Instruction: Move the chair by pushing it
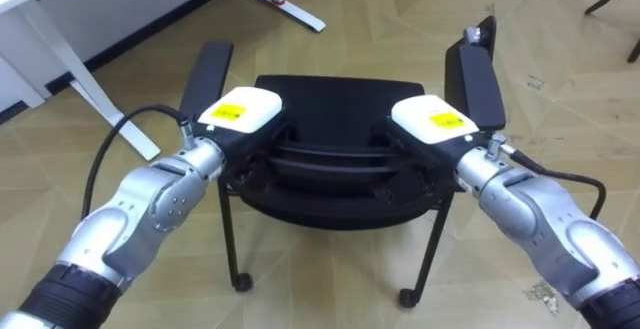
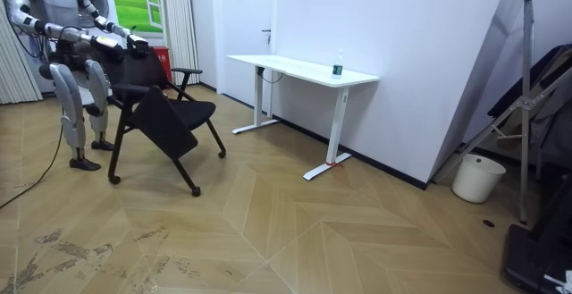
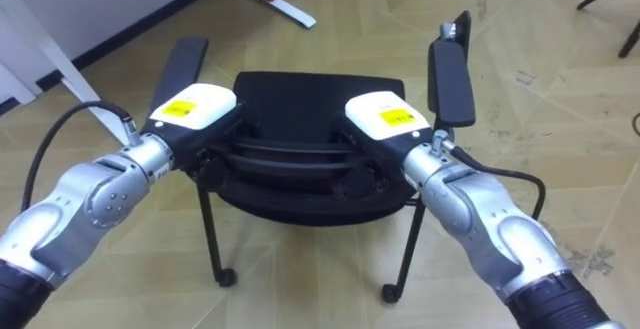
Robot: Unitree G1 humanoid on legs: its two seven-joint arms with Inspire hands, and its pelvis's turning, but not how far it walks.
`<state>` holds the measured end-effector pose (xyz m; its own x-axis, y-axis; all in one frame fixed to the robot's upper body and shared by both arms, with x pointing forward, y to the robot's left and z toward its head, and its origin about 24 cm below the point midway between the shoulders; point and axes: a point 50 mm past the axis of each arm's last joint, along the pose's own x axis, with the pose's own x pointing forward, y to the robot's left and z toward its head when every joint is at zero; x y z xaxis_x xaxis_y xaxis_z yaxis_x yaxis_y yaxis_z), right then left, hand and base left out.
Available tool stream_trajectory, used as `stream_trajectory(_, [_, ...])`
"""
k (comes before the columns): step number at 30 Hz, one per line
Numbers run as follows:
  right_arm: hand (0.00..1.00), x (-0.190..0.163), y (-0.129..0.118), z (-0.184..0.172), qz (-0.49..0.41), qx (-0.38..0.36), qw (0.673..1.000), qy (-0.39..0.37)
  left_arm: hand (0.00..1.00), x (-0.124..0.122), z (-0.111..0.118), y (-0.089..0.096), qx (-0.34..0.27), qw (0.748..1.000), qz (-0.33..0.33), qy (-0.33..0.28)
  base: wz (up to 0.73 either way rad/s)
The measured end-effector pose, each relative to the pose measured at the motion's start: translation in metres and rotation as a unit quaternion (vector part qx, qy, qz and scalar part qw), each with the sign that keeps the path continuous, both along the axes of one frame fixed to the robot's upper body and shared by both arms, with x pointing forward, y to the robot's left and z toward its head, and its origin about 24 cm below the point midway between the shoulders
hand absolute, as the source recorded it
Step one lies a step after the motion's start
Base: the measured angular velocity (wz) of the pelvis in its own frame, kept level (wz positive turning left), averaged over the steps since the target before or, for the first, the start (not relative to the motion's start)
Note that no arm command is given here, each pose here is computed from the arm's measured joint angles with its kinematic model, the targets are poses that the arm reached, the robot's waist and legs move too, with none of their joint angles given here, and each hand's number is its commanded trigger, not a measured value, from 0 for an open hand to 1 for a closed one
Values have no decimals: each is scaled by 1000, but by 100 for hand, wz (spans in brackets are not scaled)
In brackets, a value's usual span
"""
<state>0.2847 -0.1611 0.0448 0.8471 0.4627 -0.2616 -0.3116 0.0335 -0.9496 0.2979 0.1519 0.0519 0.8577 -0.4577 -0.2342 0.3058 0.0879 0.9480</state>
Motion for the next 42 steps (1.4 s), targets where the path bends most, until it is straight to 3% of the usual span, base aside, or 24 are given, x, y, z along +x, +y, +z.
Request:
stream_trajectory(20, [100,-7,0,-10,12,-6,1000,-8,100,-1,-1,-3,20,1000,-9,2,2])
stream_trajectory(42, [100,-8,0,-22,12,9,1000,8,100,-1,-17,-5,12,1000,4,23,18])
